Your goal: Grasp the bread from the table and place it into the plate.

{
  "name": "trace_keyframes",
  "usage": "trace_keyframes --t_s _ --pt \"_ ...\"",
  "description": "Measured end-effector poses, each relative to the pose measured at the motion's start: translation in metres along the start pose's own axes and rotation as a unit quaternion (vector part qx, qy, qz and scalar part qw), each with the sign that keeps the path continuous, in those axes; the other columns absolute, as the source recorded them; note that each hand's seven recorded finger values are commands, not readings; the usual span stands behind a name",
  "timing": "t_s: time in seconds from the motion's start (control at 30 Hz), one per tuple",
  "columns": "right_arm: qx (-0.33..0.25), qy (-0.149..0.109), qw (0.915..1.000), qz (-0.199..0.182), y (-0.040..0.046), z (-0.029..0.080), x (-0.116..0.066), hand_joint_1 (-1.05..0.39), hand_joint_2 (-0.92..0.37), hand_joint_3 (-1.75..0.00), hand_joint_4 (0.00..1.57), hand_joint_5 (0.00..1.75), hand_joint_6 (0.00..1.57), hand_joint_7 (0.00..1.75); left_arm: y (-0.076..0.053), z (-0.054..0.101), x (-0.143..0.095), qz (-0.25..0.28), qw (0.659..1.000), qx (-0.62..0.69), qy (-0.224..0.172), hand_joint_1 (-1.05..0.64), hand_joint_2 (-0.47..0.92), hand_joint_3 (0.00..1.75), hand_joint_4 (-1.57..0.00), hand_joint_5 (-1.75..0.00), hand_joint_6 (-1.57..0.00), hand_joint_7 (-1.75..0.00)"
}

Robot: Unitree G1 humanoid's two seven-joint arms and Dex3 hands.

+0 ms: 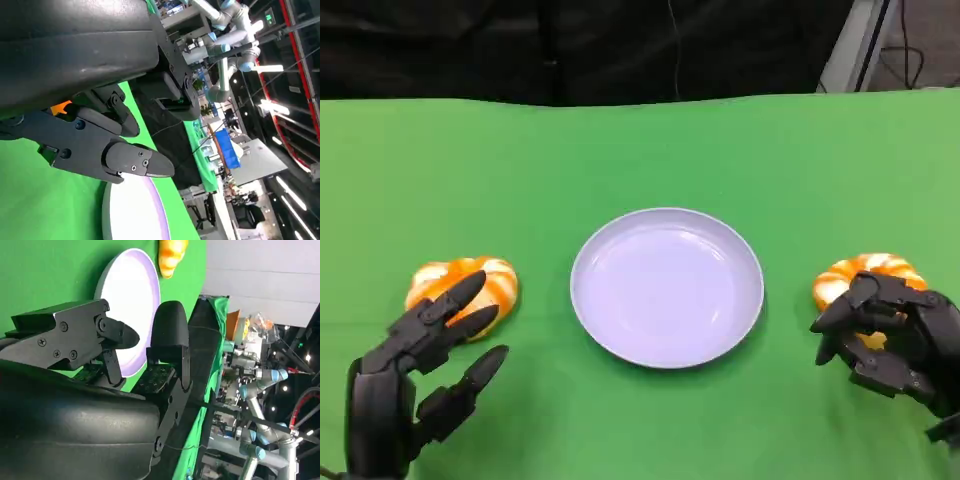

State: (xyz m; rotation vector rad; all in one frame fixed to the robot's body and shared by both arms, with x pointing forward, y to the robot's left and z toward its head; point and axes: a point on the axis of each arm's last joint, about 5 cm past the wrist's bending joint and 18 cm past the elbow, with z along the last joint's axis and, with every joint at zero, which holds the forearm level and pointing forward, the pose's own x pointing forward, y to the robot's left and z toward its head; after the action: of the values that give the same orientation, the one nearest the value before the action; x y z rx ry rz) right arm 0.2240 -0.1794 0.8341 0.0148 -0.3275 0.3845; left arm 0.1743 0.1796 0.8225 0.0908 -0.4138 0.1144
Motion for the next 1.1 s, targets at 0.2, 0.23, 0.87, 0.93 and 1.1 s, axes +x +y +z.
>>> trace_keyframes --t_s 0.2,0.23,0.87,0.93,1.1 --pt "0.003 0.002 1.0000 0.004 -0.0003 0.000 0.000 0.08 -0.82 -0.68 0.82 1.45 0.88 1.01 0.000 0.000 0.000 -0.022 1.000 0.009 -0.002 -0.60 0.92 0.19 -0.58 0.00 -0.53 0.00" --pt "0.003 0.002 1.0000 0.004 -0.0003 0.000 0.000 0.07 -0.83 -0.67 0.82 1.45 0.88 1.01 0.001 0.000 0.001 -0.027 1.000 0.010 -0.003 -0.61 0.92 0.19 -0.55 0.00 -0.50 0.00" --pt "0.009 0.004 0.9999 0.004 -0.0009 -0.001 0.000 0.08 -0.85 -0.64 0.82 1.45 0.88 1.00 0.004 0.001 0.002 -0.060 0.998 0.018 -0.006 -0.68 0.92 0.24 -0.45 0.00 -0.41 0.00" --pt "0.009 0.005 0.9999 0.004 -0.0009 -0.001 0.000 0.08 -0.85 -0.63 0.81 1.45 0.87 1.00 0.006 0.001 0.003 -0.059 0.998 0.036 -0.005 -0.69 0.92 0.26 -0.42 0.00 -0.37 0.00" --pt "0.010 0.005 0.9999 0.004 -0.0009 -0.001 0.000 0.08 -0.86 -0.61 0.81 1.46 0.87 1.01 0.013 0.000 0.005 -0.056 0.995 0.080 0.005 -0.71 0.92 0.28 -0.36 0.00 -0.31 0.00"
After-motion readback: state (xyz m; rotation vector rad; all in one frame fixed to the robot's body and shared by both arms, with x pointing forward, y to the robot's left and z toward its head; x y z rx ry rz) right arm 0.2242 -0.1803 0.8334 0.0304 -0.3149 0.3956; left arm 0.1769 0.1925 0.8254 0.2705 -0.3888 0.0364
